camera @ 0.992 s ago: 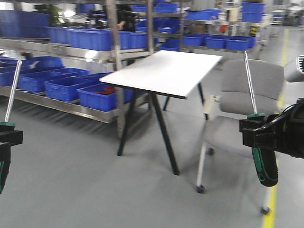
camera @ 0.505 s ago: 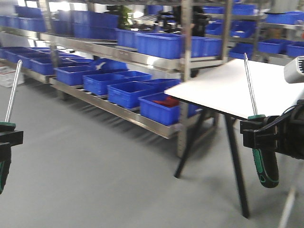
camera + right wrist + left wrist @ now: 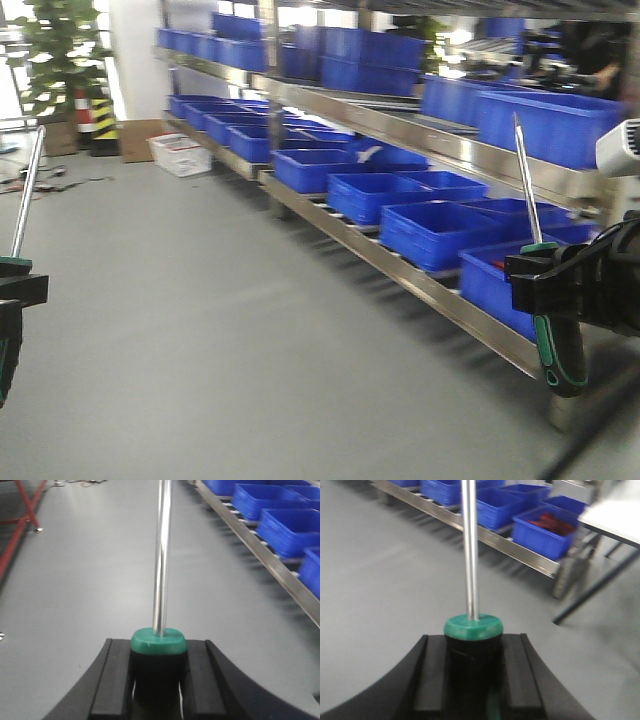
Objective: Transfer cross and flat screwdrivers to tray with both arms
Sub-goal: 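Carry both screwdrivers while driving to the conveyor station with the tray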
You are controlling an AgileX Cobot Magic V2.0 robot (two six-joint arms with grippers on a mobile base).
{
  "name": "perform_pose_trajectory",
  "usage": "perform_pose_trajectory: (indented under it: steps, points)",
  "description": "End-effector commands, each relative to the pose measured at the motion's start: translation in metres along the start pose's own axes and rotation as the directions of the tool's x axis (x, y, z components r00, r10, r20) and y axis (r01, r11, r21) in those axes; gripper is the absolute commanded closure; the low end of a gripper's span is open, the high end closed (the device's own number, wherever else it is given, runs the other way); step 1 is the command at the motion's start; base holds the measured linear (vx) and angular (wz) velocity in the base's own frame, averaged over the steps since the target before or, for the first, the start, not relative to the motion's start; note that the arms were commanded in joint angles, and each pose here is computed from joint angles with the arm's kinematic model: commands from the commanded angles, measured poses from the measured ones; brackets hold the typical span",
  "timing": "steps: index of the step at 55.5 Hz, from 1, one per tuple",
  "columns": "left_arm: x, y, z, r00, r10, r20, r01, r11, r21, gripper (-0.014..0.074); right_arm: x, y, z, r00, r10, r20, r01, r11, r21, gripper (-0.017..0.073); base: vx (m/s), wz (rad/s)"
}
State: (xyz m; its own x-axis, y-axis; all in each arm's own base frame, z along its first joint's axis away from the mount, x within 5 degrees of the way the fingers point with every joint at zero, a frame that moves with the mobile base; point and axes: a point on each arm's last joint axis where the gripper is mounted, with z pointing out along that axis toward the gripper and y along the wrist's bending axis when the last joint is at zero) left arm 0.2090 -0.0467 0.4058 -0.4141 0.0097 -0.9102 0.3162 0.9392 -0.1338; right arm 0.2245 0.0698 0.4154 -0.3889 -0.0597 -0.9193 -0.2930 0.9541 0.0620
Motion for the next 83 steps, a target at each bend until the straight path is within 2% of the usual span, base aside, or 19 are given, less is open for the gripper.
perform_pose_trajectory:
  steps: [1,40,83]
  points:
    - [-0.0173,-0.0025,-0.0107,0.992,-0.019,0.127,0.020,1.000,-0.004,0.0594,-0.0209,0.0007,-0.0141,0.989,-0.008,0.147,0.008,1.000,-0.001,0.0567,0.64,0.62]
    - [-0.0173,-0.0025,-0.0107,0.992,-0.019,0.127,0.020,1.000,-0.004,0.0594,-0.0204,0.0006,-0.0140,0.990,-0.009,0.141,0.009,1.000,0.000,0.0567,0.67,0.50]
    - [-0.0173,-0.0025,-0.0107,0.992,-0.019,0.127,0.020,1.000,-0.004,0.0594,-0.0202,0.0006,-0.0140,0.990,-0.009,0.139,0.009,1.000,0.000,0.0567,0.67,0.19]
